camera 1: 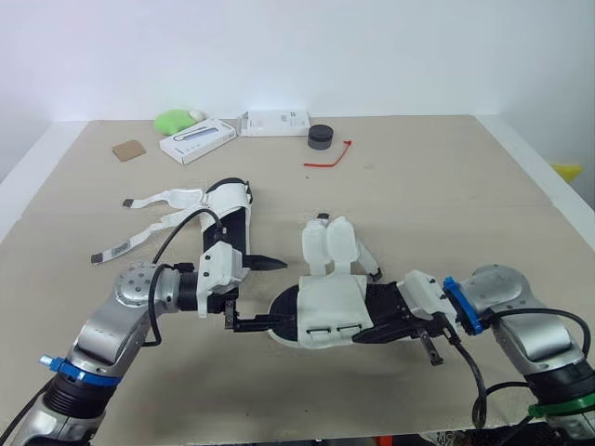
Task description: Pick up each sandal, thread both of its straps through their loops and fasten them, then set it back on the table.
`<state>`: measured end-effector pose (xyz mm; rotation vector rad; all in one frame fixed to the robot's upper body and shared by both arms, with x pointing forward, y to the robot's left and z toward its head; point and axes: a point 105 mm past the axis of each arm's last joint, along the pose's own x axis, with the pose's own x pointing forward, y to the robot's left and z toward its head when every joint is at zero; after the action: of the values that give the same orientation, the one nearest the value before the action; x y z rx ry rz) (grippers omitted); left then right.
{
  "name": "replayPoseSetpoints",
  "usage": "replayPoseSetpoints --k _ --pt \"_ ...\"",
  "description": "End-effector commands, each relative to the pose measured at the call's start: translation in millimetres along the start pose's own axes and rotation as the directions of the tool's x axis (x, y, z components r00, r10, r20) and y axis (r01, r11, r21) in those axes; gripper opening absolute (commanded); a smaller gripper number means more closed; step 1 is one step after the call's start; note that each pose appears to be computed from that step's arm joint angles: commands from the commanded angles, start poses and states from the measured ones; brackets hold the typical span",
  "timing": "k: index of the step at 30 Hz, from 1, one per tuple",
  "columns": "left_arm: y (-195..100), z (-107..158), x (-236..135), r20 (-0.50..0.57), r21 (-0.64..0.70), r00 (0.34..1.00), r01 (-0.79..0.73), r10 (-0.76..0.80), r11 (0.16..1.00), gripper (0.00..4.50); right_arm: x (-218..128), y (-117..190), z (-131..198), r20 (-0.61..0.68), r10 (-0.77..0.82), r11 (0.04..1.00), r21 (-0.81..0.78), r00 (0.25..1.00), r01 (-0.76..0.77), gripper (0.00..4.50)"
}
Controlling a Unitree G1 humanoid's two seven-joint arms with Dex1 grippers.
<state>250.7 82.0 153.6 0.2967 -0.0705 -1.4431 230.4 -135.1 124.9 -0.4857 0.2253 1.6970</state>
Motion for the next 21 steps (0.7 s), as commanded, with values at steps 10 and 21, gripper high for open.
replayPoseSetpoints --k 10,21 --pt "0 6 -1 0.011 0.023 1.000 -0.012 0.012 1.000 4.50 -8 -10 4 0.010 -0.099 0.995 -0.025 0.995 0.100 0.07" --pt "3 4 3 0.007 0.027 1.000 0.008 -0.008 1.000 4.50 -12 -19 3 0.023 -0.086 0.992 -0.087 0.996 0.087 0.07"
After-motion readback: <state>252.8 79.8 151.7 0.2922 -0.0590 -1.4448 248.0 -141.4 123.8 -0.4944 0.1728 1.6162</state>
